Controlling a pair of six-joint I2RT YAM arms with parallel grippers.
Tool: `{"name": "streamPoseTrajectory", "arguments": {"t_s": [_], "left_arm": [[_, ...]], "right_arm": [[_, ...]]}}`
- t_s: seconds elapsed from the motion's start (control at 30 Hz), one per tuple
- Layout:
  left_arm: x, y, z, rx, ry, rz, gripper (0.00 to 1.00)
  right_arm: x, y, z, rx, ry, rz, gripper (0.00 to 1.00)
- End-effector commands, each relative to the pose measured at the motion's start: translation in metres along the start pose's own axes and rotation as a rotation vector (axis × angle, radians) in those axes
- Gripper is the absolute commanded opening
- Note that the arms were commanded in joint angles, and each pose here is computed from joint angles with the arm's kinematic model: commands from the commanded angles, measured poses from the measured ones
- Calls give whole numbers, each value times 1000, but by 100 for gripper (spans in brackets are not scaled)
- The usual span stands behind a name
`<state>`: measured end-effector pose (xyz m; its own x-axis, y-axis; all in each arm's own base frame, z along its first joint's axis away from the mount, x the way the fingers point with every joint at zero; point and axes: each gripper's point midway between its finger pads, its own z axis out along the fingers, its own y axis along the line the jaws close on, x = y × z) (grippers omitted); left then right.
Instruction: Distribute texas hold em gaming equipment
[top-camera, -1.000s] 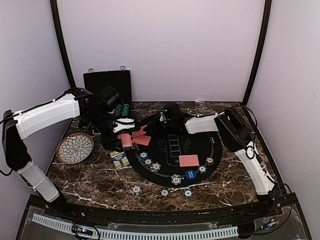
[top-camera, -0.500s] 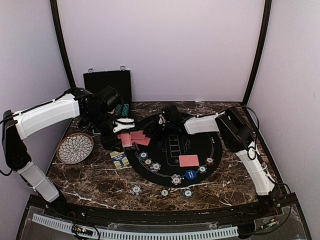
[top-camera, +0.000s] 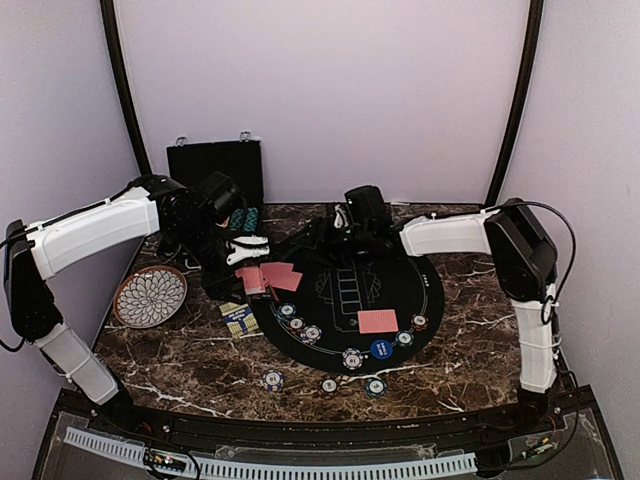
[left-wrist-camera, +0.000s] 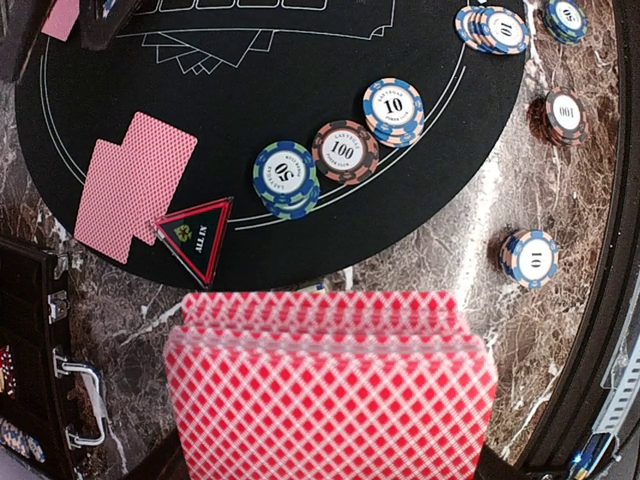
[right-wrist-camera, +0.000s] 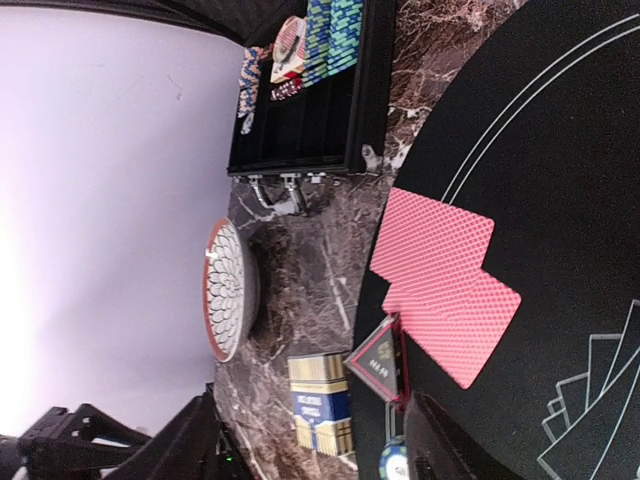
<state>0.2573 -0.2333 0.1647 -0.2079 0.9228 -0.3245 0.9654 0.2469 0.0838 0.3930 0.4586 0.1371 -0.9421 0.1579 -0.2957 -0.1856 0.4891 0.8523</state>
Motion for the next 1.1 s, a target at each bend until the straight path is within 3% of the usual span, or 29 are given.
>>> {"name": "streamPoseTrajectory", "arguments": {"t_s": [0.0, 0.1, 0.4, 1.07], "left_arm": [[-14, 4, -19, -21, -64, 1, 5], [-19, 6, -20, -20, -71, -3, 5], [-30, 14, -23, -32, -86, -17, 5], [-34, 11, -26, -26, -91, -12, 5]], "right_arm": [[25, 46, -26, -129, 35, -59, 72], [45, 61, -40, -201, 72, -58, 77], [88, 94, -54, -327, 171, -70, 80], [109, 129, -29, -406, 216, -80, 82]]}}
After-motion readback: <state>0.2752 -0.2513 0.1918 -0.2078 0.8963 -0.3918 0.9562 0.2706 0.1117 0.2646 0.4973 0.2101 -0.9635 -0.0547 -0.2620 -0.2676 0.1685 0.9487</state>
